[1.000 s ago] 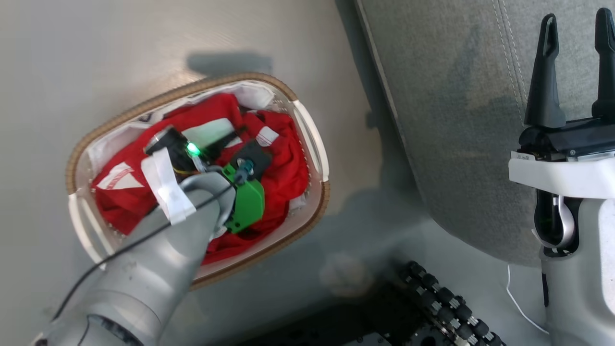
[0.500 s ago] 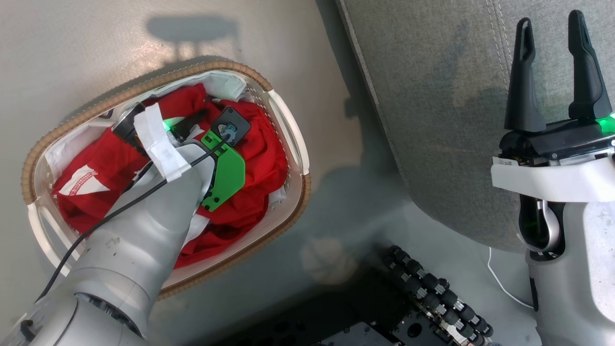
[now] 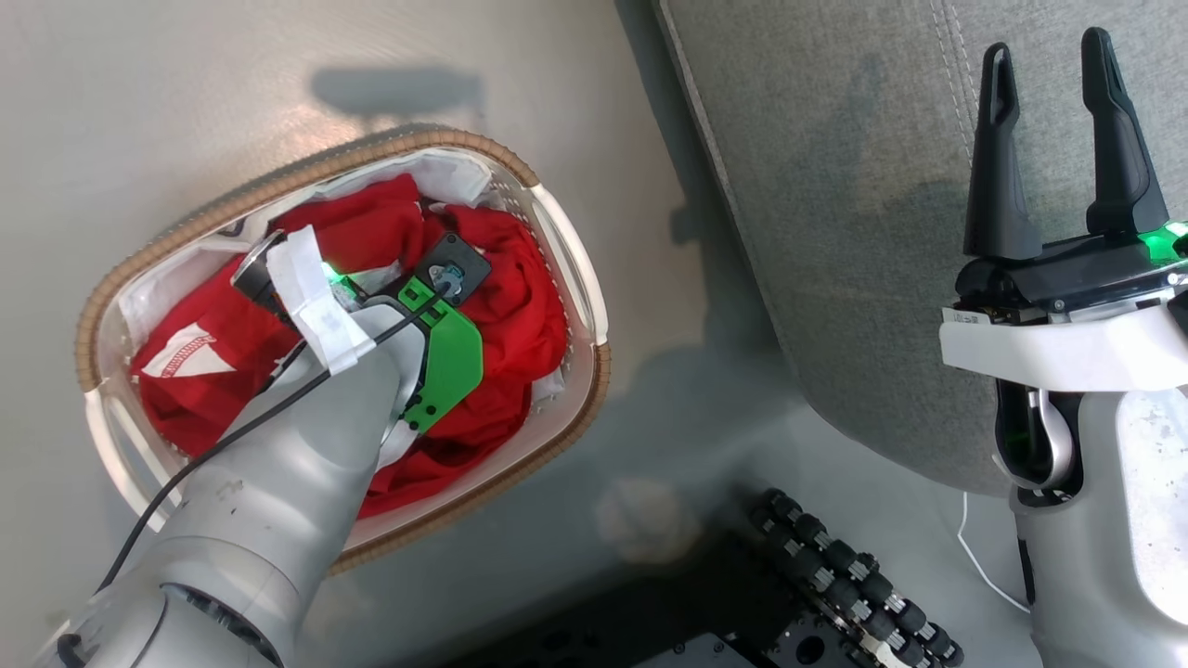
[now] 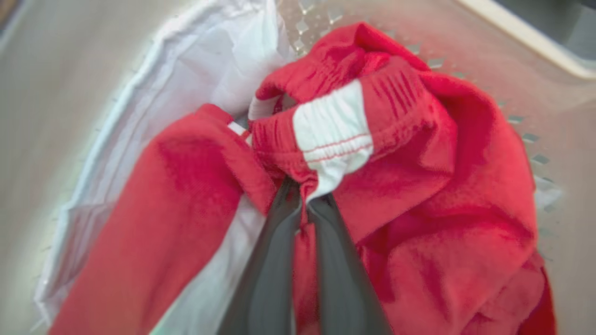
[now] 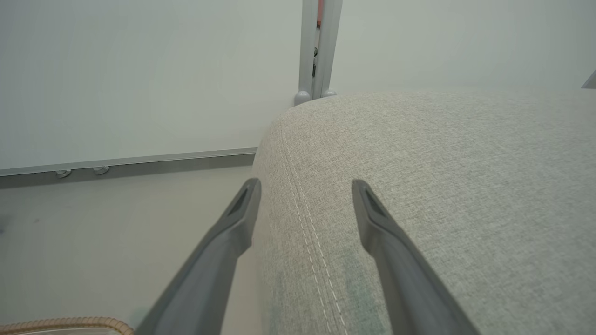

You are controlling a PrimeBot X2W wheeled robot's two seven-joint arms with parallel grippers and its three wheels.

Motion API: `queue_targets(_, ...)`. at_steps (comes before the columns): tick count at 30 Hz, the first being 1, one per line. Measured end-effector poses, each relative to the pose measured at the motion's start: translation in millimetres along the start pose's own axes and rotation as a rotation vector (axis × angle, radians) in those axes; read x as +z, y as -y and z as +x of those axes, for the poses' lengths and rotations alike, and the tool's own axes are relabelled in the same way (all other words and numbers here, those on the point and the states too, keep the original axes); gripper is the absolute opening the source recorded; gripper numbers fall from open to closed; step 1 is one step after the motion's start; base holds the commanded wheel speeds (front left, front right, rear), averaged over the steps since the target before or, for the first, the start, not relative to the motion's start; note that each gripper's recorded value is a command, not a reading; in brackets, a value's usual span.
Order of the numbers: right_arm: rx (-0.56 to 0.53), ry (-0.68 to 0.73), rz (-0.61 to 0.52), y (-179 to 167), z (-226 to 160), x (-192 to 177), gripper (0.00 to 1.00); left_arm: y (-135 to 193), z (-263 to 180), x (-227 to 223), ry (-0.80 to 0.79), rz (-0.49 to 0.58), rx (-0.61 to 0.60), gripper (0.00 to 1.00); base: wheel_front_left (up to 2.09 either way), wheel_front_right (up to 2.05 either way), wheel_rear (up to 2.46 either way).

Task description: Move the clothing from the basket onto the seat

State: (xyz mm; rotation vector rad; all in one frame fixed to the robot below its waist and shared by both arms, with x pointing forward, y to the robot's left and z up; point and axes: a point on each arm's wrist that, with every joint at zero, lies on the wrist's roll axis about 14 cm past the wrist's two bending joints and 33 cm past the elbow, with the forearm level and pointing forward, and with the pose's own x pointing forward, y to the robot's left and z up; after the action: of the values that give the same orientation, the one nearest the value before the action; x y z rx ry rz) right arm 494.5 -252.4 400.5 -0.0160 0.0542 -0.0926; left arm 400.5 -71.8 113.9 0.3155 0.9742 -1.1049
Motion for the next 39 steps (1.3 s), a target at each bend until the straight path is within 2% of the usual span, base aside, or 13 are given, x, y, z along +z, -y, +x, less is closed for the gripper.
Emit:
queue_targets(7,0.009,0.018,-0.01,-3.7,-3.2,11.5,1.0,-1.2,-21.2,28.7,0.152,-0.046,0.033,0.0,0.0,0.0,0.0)
queue_targets(18,0.027,0.062,-0.024,-12.2,-19.1,40.9,1.0,1.0,-81.6,87.3,0.378,-0.037,0.094,0.0,0.0,0.0,0.0)
queue_targets(28,0.069,0.122,-0.016,-28.8,-47.0,77.5,1.0,-21.5,-183.0,145.0,0.622,0.017,0.239,0.0,0.0,0.0,0.0)
queue_targets(35,0.095,0.167,-0.004,-38.1,-72.2,101.7,1.0,-21.3,-262.7,192.7,0.785,0.073,0.325,0.0,0.0,0.0,0.0)
queue_targets(39,0.125,0.219,0.008,-48.0,-84.3,122.5,1.0,-26.4,-318.9,221.6,0.847,0.165,0.405,0.0,0.0,0.0,0.0)
